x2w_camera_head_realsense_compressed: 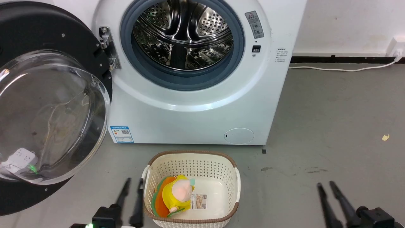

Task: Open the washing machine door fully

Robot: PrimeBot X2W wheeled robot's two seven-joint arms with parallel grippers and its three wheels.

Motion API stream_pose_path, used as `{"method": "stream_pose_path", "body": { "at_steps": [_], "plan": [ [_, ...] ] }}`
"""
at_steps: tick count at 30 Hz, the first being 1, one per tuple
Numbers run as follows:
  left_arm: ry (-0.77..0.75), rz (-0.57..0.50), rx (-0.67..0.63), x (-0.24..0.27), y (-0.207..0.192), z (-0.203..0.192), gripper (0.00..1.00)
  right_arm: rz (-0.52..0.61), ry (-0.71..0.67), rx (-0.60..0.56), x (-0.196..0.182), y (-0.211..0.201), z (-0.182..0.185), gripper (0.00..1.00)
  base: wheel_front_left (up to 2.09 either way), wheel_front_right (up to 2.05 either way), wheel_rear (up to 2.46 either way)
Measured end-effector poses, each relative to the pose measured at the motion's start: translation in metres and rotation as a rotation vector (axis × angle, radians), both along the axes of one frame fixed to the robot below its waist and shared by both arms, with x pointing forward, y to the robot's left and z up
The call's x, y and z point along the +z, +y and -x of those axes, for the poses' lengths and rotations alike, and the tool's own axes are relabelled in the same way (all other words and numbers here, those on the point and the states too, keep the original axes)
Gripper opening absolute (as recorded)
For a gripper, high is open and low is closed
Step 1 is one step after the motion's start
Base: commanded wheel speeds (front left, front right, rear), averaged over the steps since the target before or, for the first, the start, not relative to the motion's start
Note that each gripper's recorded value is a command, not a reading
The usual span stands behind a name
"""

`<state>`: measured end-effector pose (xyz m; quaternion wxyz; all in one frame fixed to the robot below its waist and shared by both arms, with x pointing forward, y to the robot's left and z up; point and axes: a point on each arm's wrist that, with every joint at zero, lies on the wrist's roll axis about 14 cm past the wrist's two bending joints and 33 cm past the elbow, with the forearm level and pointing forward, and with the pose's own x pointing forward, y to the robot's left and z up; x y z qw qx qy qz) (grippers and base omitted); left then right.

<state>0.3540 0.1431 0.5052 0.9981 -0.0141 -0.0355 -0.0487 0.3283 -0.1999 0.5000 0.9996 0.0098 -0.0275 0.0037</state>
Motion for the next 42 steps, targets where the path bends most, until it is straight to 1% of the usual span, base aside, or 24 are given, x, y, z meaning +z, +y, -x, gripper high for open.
{"method": "stream_pose_path", "body": {
  "at_steps": [42],
  "plan": [
    [0.035, -0.021, 0.025, 0.002, 0.010, -0.004, 0.00, 0.016, 0.038, 0.037, 0.002, 0.011, -0.011, 0.00, 0.00, 0.00, 0.00]
  ]
}}
